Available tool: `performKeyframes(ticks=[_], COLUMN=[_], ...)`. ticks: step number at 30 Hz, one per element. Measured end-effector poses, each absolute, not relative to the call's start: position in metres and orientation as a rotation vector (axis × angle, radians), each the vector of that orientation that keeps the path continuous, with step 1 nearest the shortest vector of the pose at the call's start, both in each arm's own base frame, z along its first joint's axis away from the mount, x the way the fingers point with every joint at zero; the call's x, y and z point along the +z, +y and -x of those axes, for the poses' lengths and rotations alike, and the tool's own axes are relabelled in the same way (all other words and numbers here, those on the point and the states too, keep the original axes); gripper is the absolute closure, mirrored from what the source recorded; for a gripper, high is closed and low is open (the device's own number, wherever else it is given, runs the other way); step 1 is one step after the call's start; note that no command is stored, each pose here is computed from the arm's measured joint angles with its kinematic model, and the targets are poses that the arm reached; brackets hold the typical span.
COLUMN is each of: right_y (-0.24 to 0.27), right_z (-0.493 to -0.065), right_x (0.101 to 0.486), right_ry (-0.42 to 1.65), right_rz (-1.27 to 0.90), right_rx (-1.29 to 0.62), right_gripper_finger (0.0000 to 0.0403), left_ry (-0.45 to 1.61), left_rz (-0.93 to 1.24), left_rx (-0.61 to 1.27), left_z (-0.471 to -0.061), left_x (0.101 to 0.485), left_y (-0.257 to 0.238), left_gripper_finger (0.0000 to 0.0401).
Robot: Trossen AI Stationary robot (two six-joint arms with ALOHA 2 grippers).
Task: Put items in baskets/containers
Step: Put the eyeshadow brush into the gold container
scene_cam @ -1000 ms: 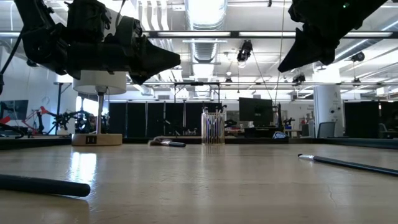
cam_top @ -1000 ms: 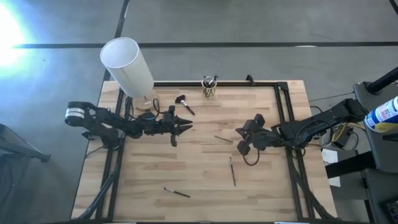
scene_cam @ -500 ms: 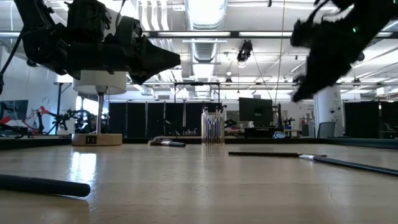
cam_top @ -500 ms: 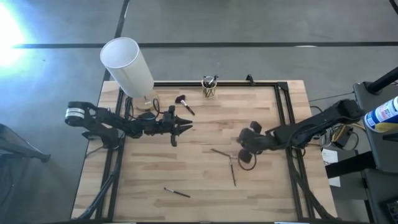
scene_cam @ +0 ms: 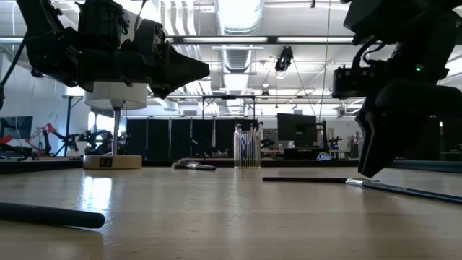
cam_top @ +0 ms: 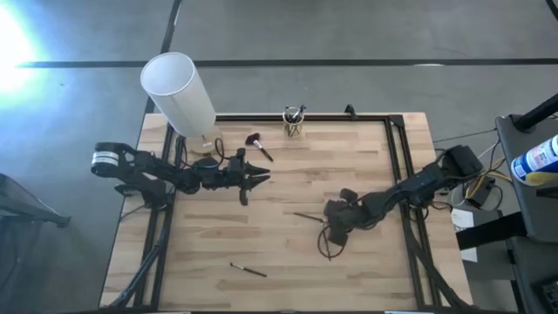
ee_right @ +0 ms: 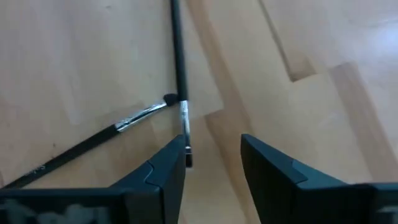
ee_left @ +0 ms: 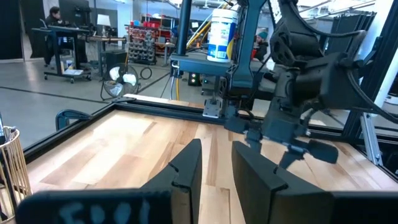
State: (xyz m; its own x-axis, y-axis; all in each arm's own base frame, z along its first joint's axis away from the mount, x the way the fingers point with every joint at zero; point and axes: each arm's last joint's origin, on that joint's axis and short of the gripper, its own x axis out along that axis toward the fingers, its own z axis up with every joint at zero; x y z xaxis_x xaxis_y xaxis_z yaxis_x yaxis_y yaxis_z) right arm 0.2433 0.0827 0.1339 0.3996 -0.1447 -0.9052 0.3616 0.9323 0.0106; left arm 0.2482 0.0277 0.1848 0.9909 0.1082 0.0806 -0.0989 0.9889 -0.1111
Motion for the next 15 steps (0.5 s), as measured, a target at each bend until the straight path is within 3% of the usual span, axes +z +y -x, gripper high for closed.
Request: performKeyframes(ticks=[7,15], right_y=[0.087,0.089], right_z=[-0.252,-0.254], right_x=[0.129,0.123], right_ry=[1.153,1.198], right_rz=[-0.202,-0.173], right_rx=[-0.292,-0.23], right_gripper_finger=[0.0268,0.0347], left_ry=[-0.088,-0.09], left_rz=[0.107,0.103], left_rx=[0.104,0.112], left_z=[-0.248,-0.248], left_x=[0.185,0.185], left_y=[0.028,0.029], left_gripper_finger=[0.0318,0.0318])
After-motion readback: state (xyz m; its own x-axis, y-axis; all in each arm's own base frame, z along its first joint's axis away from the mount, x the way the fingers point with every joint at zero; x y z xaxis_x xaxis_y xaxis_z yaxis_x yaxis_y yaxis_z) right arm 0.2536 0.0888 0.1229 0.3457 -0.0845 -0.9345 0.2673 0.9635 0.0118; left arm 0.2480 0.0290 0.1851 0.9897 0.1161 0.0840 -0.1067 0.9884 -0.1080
